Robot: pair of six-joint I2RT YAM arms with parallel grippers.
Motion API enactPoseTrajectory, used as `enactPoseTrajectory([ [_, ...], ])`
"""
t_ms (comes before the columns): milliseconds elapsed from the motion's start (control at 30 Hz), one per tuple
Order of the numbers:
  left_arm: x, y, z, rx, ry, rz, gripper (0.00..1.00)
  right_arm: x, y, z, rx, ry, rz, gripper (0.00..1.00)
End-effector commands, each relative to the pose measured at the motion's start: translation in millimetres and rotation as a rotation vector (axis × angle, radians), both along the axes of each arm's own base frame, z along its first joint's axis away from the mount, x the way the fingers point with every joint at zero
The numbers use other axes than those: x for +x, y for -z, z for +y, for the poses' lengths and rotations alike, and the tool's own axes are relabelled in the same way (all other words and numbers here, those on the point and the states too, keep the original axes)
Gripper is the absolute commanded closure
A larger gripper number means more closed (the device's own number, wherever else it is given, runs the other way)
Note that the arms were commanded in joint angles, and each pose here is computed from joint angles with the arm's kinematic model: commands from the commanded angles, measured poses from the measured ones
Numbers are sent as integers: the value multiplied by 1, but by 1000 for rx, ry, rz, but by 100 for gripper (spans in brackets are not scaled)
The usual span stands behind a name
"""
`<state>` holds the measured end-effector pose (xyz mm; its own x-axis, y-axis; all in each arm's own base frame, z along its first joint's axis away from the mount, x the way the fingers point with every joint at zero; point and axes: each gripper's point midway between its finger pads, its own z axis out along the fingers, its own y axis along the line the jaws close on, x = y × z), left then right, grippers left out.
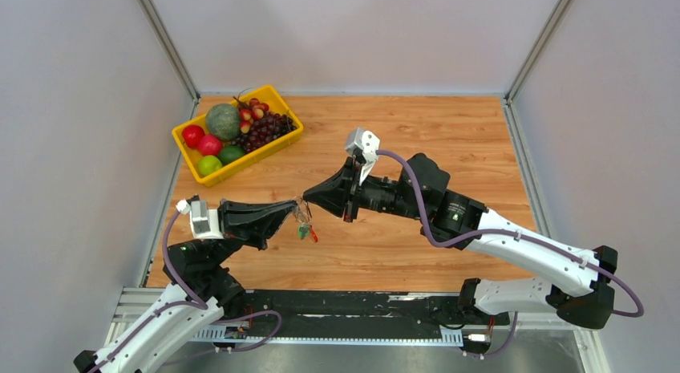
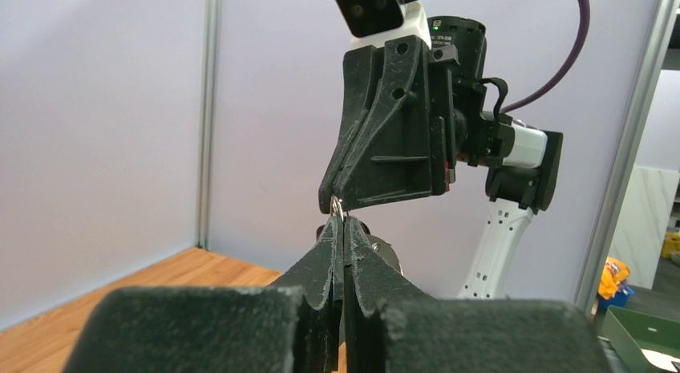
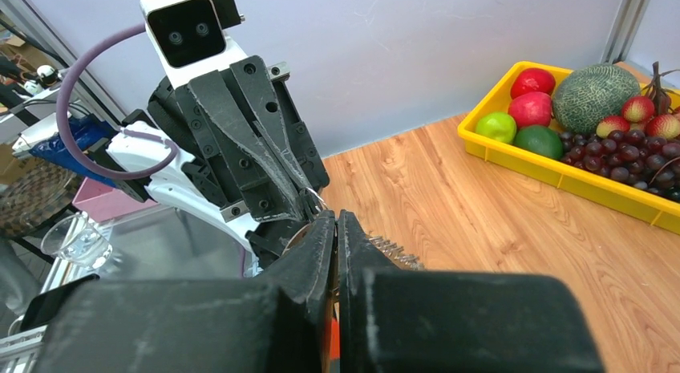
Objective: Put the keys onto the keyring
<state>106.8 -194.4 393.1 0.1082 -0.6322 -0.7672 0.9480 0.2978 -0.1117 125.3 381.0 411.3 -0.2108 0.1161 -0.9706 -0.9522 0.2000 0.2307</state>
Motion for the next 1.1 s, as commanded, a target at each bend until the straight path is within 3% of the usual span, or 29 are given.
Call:
enactPoseTrajectory([
  [0,-24,-26,13,-93,45,-106,100,0,-5,-5,32,12,16,93],
  [400,-25,-31,10,-105,71,-112,100,-8,-18,-32,35,27,-45,59],
  [633,-27,-33,6,-114,115,-97,100,-20,-40,-45,3,-25,-191,55],
  [833,-31,-34,5,-125,159,-72,100,-27,-31,-38,-105,-121,-314,53],
  [1067,-36,-36,6,-157,212,-38,100,-33,-30,-30,-130,-198,-405,51],
])
